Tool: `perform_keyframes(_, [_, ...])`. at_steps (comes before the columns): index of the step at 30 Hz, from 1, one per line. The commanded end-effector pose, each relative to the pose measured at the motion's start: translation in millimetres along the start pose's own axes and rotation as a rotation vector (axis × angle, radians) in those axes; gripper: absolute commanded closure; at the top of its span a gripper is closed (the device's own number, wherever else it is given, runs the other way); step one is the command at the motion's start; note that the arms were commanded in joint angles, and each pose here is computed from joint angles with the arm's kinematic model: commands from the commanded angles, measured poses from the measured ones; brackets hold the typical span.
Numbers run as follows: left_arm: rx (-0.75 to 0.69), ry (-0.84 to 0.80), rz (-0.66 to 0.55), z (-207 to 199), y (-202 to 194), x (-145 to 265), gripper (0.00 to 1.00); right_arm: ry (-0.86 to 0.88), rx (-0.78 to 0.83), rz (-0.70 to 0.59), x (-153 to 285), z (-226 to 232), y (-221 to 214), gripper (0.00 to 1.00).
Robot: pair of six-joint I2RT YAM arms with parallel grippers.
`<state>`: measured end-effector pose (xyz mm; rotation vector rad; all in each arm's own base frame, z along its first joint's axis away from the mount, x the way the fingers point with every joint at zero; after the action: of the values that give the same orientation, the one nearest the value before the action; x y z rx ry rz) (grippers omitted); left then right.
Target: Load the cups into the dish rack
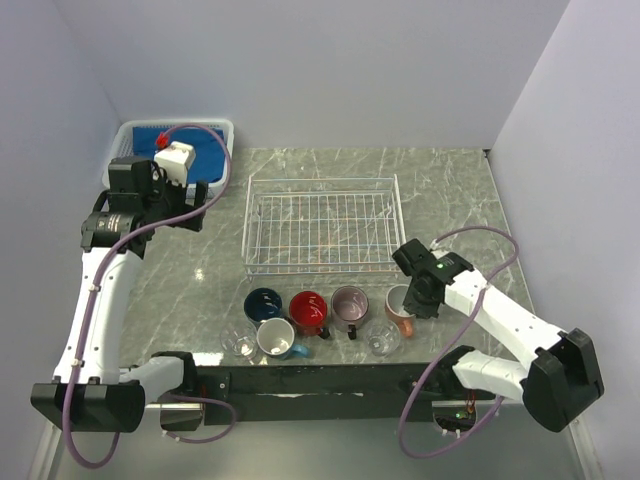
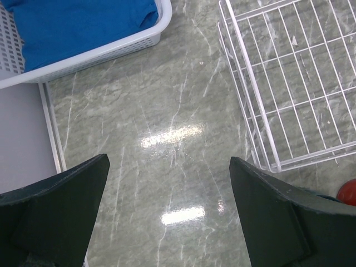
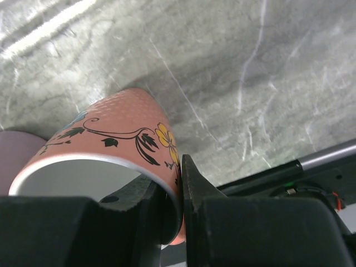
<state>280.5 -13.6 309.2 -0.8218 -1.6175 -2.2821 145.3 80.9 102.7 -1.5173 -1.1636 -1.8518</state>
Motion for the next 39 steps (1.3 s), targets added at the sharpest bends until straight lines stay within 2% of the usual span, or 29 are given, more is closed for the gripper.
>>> perform_keyframes(1, [-0.030, -0.009, -0.062, 2.4, 12.1, -2.3, 0.04, 0.004, -0.014, -0.034, 16.2, -11.2, 4.4, 1.00])
perform_keyframes(7, [-0.014, -0.051, -0.098, -1.7, 21.8, -10.4, 0.04, 0.050, 0.005, -0.071, 64.0, -17.6, 18.7, 1.00])
perform_keyframes(11, [0.034, -0.111, -0.134, -4.4, 38.8, -16.2, 0.04, 0.166, 0.035, -0.072, 114.6, -13.0, 28.8, 1.00])
perform_keyframes(13, [0.069, -0.158, -0.180, -5.1, 59.9, -7.4, 0.04, 0.267, 0.058, -0.019, 134.9, -5.5, 23.5, 1.00])
perform_keyframes(15, [0.119, -0.229, -0.194, -4.8, 72.1, -8.4, 0.04, 0.433, 0.097, -0.004, 168.3, 6.8, 24.5, 1.00])
perform_keyframes(16, [0.124, -0.239, -0.241, 0.2, 91.0, 1.5, 0.04, 0.501, 0.110, -0.008, 181.2, 13.3, 26.2, 1.00])
perform_keyframes(17, [0.153, -0.275, -0.219, 1.5, 92.9, -6.1, 0.04, 0.591, 0.127, -0.045, 202.7, 20.6, 33.5, 1.00])
perform_keyframes(19, [0.214, -0.355, -0.281, 6.1, 118.7, 7.3, 0.04, 0.760, 0.152, -0.077, 229.7, 50.5, 46.1, 1.00])
perform_keyframes(20, [0.251, -0.401, -0.256, 6.5, 120.3, -0.8, 0.04, 0.894, 0.163, -0.152, 256.6, 71.5, 62.0, 1.00])
perform_keyframes(22, [0.294, -0.512, -0.307, 4.2, 141.8, 15.8, 0.04, 1.007, 0.181, -0.145, 273.6, 107.9, 75.3, 1.00])
perform_keyframes(24, [0.353, -0.588, -0.309, 0.6, 151.5, 19.9, 0.04, 1.197, 0.170, -0.205, 307.1, 152.6, 99.7, 1.00])
perform_keyframes(26, [0.360, -0.686, -0.356, -7.2, 163.7, 39.1, 0.04, 1.358, 0.152, -0.174, 334.2, 180.1, 108.1, 1.00])
perform_keyframes(27, [0.383, -0.733, -0.381, -9.3, 169.4, 45.8, 0.04, 1.451, 0.140, -0.198, 344.6, 205.0, 122.1, 1.00])
perform_keyframes(29, [0.447, -0.873, -0.379, -19.6, 174.0, 65.1, 0.04, 1.615, 0.118, -0.164, 372.6, 226.4, 132.2, 1.00])
perform_keyframes(31, [0.474, -0.956, -0.383, -22.4, 174.4, 65.6, 0.04, 1.643, 0.105, -0.104, 363.0, 256.2, 140.7, 1.00])
perform_keyframes(32, [0.528, -1.023, -0.349, -28.4, 173.4, 76.3, 0.04, 1.681, 0.090, -0.078, 364.4, 271.7, 147.4, 1.00])
perform_keyframes(33, [0.580, -1.049, -0.310, -32.0, 163.5, 67.7, 0.04, 1.699, 0.098, -0.044, 363.3, 278.1, 147.4, 1.00])
perform_keyframes(34, [0.541, -1.054, -0.359, -31.7, 166.3, 69.5, 0.04, 1.720, 0.066, 0.006, 365.3, 283.3, 148.5, 1.00])
perform_keyframes(35, [0.572, -1.065, -0.357, -36.3, 164.8, 80.1, 0.04, 1.761, 0.061, 0.020, 364.0, 292.6, 151.2, 1.00])
perform_keyframes(39, [0.593, -1.051, -0.370, -40.6, 153.6, 73.2, 0.04, 1.855, -0.020, 0.175, 358.3, 307.1, 150.3, 1.00])
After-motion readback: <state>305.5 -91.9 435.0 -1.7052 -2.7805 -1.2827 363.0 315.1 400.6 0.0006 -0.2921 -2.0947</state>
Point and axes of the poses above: each gripper's point midway between its finger pads, its own x axis back along the fingers, its own z axis along the line the jaws close on, y = z × x, the point moved 4 cm from there along x, back along the fingers, and after that the axes turned 8 degrees about -x, right-handed, at the moved point
